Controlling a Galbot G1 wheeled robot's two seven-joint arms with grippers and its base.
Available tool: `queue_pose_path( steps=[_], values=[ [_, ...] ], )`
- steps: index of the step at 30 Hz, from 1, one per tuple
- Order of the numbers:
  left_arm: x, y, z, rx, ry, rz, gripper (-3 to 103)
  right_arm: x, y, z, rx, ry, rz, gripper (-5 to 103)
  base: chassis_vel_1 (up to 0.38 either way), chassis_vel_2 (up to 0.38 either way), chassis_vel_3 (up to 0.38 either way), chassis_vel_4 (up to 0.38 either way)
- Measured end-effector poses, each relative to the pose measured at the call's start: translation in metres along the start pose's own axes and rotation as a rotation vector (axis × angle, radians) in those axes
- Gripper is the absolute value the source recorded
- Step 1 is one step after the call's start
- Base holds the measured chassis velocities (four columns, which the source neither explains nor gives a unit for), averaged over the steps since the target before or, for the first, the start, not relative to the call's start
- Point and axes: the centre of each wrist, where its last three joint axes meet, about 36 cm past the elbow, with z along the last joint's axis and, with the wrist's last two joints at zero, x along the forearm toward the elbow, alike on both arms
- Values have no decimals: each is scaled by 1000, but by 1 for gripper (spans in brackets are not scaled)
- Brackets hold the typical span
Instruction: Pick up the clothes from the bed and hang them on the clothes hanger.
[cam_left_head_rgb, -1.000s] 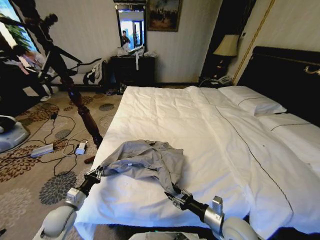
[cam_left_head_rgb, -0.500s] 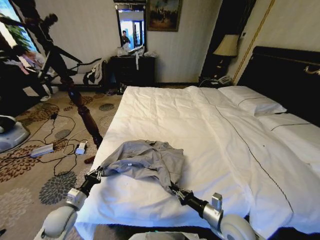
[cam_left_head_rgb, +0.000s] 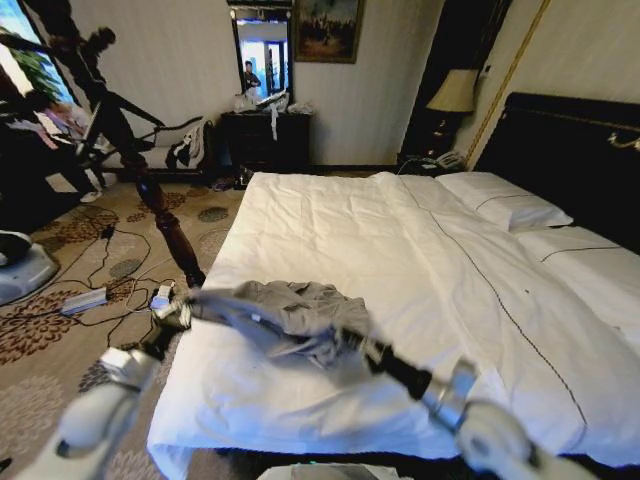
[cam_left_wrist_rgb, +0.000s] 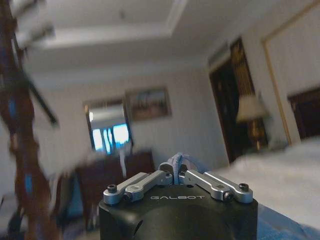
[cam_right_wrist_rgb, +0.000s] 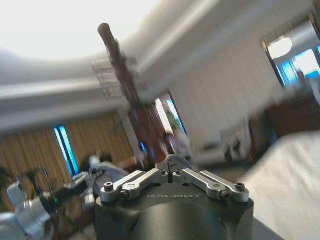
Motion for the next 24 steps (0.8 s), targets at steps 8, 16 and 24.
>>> queue_pose_path(
  steps=[8, 16, 24],
  values=[
    [-35, 56, -93, -23, -142, -47, 0, -26, 9, -73, 103, -130, -40, 0, 0, 0, 0, 0],
    [11, 10, 2, -47, 54, -42, 0, -3, 3, -3, 134, 72, 98, 0, 0, 0, 0, 0],
    [93, -72, 124, -201, 472, 52, 0, 36, -2, 109, 140, 475, 299, 0, 0, 0, 0, 0]
  ],
)
